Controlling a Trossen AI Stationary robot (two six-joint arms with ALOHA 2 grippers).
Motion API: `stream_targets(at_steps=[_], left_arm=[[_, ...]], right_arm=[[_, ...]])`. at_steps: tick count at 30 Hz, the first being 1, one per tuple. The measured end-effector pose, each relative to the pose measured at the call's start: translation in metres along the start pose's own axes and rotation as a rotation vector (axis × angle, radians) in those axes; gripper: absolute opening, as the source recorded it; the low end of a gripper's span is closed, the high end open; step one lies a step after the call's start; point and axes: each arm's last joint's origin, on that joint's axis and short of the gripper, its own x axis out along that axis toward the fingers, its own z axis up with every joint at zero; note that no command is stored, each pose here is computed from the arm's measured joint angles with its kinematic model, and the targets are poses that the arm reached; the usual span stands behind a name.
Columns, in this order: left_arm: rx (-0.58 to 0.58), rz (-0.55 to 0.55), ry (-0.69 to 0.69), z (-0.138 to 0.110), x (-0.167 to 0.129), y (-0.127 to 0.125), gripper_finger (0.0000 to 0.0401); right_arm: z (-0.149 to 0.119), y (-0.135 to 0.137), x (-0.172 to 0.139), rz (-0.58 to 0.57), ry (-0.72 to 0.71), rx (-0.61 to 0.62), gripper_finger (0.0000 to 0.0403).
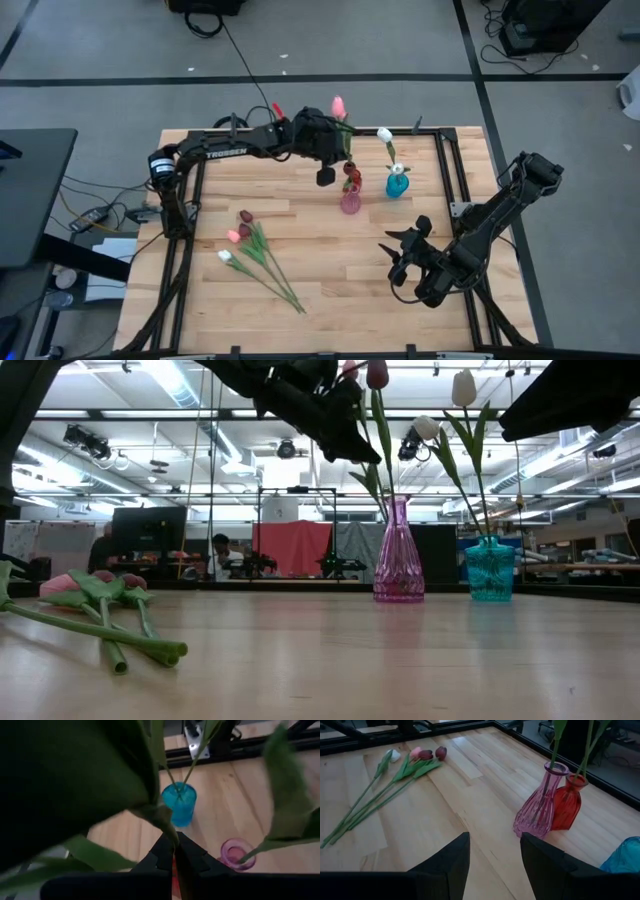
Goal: Sort flowers into vase by color
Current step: Put the top pink flower into the red vase
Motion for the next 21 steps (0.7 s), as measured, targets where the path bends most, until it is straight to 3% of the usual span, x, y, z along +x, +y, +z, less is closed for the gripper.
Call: stream_targets(at_steps=[11, 21], left_arm=[[-0.007, 0.004, -0.064, 0.014, -0.019, 0.001, 0.001], [-0.02, -0.018, -0.019, 0.002, -0.014, -0.002, 0.001]], right_arm=[[0.0, 0.0, 0.0, -0.001, -0.002, 0.0, 0.0185], [0.0, 0.0, 0.0, -0.003, -0.007, -0.005, 0.0185]])
